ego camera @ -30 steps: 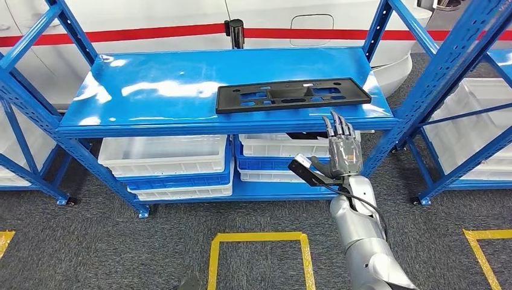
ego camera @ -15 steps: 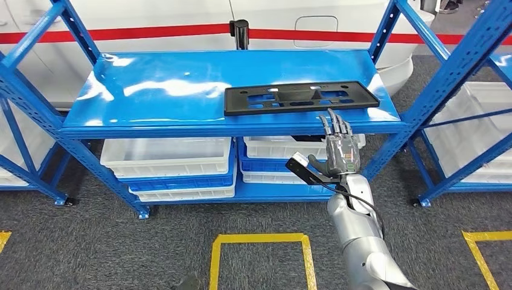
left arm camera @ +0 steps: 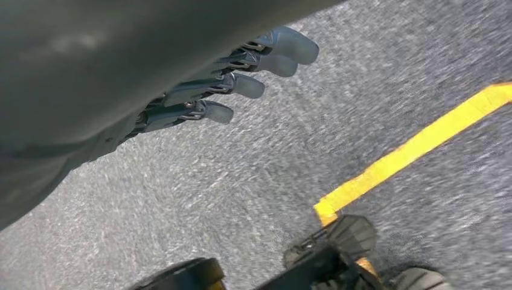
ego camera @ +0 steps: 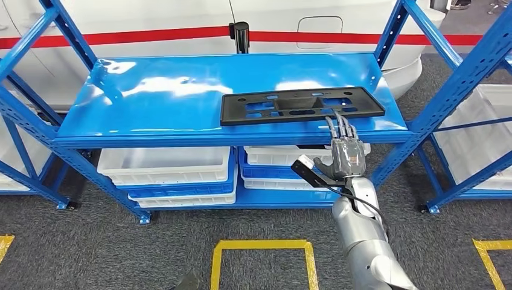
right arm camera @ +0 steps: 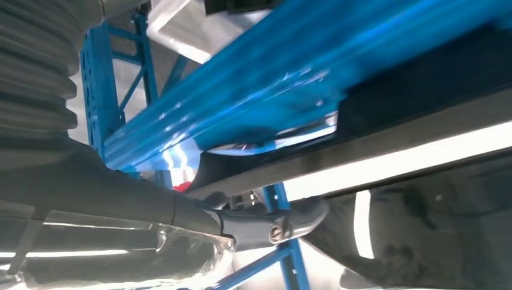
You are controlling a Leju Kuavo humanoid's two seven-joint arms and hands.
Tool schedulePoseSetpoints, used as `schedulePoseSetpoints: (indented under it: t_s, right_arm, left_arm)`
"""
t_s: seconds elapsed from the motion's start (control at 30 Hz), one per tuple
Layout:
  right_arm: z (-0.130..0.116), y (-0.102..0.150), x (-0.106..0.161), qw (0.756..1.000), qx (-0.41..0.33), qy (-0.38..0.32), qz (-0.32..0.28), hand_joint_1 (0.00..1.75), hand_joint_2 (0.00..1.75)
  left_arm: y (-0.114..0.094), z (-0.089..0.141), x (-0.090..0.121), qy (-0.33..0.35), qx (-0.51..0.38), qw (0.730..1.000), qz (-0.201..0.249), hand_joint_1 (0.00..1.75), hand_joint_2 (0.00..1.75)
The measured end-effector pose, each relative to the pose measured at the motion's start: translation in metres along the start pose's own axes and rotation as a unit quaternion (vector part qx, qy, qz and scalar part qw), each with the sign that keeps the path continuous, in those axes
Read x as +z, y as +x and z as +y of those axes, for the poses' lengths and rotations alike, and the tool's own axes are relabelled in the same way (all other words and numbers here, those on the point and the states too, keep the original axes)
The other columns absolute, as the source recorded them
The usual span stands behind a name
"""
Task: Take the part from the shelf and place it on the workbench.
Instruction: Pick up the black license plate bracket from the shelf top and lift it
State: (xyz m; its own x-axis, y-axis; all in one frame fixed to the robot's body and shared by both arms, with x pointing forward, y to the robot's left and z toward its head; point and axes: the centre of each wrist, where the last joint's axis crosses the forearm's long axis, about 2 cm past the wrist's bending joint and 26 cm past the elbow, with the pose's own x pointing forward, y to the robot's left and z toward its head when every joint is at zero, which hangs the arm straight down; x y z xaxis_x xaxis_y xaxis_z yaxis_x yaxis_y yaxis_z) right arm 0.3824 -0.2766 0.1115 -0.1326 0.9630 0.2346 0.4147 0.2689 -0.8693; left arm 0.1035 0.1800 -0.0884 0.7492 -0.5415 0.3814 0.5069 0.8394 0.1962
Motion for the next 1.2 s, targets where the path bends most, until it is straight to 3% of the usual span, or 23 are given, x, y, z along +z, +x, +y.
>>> schedulePoseSetpoints:
  t_s: [0.93,1.07,1.2]
  right_arm:
    - [0.007,0.017,0.004,0.999,-0.033,0.000,-0.017,0.00,1.75]
    - [0.006,0.018,0.001,0.999,-0.036,-0.004,-0.018,0.00,0.00]
    - [0.004,0.015,-0.001,0.999,-0.038,-0.009,-0.017,0.00,0.00]
  left_arm:
    - [-0.001,0.004,-0.001,-0.001,-0.007,1.000,-0.002,0.00,0.00]
    - [-0.001,0.004,-0.001,-0.001,-0.007,1.000,-0.003,0.00,0.00]
    - [-0.001,0.003,-0.001,-0.002,-0.011,1.000,-0.005,0.00,0.00]
